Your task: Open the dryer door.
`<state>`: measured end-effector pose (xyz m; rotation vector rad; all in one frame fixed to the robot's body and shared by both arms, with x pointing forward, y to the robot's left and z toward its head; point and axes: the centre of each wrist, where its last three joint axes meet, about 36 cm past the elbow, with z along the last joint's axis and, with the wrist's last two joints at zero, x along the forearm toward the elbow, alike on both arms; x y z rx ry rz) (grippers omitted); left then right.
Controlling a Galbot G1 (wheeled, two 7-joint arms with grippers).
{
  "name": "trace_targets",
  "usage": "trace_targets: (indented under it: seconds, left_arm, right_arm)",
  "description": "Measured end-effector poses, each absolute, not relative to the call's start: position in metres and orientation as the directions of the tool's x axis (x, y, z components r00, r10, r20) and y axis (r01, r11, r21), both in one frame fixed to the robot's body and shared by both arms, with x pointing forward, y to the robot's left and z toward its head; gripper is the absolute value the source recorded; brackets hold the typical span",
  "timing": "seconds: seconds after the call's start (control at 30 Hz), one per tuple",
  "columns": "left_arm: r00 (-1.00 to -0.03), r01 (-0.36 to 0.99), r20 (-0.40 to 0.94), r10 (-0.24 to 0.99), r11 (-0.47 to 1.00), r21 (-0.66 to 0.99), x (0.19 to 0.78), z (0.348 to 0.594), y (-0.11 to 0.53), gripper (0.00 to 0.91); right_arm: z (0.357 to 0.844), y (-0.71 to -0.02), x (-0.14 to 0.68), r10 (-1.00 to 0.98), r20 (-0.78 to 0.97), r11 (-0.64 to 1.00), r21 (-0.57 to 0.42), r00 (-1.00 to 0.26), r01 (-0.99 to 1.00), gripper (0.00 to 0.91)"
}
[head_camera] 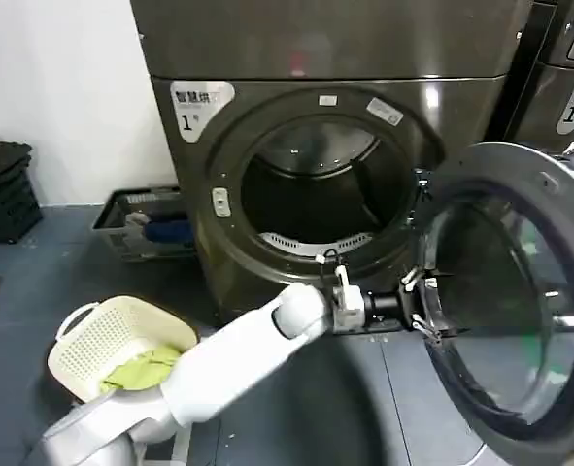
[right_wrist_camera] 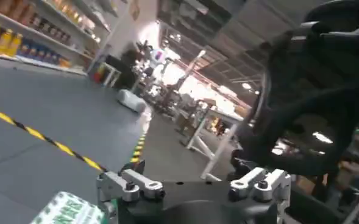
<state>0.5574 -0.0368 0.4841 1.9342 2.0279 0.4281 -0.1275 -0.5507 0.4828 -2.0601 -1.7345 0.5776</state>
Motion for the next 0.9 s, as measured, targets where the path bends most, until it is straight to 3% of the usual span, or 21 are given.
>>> trace_targets:
  seconds: [0.47, 0.9]
  left_arm:
    - [-0.063, 0.907, -0.036, 0.997, 0.072, 0.416, 0.567, 0.49, -0.081, 0.907]
    - [-0.178, 0.92, -0.016, 0.984, 0.172, 0.351, 0.579, 0.486, -0.098, 0.907]
  right_arm:
    - [0.5, -0.549, -0.117, 0.986, -0.118, -0.165, -0.531, 0.12, 0.831, 0.907]
    - [0.502, -0.548, -0.11, 0.986, -0.121, -0.159, -0.522, 0.112, 0.838, 0.907]
